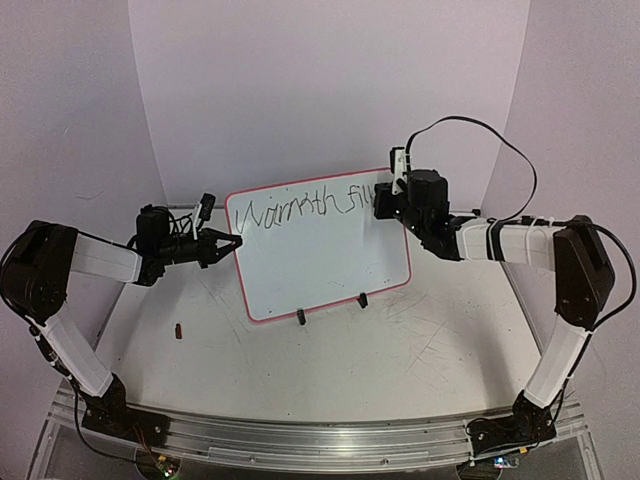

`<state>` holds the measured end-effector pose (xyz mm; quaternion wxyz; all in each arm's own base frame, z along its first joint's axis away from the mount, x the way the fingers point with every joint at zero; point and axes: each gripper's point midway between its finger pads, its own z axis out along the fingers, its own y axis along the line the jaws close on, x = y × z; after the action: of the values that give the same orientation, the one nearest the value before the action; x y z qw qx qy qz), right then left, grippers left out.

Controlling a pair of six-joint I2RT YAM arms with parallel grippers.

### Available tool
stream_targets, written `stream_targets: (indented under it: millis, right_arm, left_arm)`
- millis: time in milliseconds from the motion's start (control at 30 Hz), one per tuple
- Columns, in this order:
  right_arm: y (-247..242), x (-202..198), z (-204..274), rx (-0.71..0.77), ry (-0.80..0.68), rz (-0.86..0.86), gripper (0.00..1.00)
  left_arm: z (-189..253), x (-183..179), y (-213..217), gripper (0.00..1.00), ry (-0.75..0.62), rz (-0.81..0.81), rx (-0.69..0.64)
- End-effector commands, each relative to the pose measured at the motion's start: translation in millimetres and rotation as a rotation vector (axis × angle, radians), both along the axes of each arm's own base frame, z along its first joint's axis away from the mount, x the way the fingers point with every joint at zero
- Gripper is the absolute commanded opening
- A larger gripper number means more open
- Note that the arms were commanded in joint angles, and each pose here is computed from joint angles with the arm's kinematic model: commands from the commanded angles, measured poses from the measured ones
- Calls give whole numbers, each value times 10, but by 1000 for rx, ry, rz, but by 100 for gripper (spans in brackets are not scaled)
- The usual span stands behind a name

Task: Write a sentence on the whiteboard

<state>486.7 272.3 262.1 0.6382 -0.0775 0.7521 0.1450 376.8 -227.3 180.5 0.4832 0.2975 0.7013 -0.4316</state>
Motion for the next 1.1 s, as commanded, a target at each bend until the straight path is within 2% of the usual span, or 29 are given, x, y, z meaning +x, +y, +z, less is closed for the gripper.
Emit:
stream_targets:
  millis: [0, 167, 433, 1067]
  right_arm:
    - [-94, -125, 82, 32, 8, -1, 0]
    - [-212, -171, 154, 18, -9, -43, 0]
    - [-234, -327, 839, 116, -143, -1, 0]
    - [-154, -275, 503, 44, -70, 39, 0]
  left_arm:
    - [-151, 141, 86, 0, -91, 77, 120]
    - [-142, 141, 79, 0, -93, 74, 119]
    - [-171, 153, 76, 0, -85, 75, 121]
    - [-168, 165, 80, 0, -79, 84, 124]
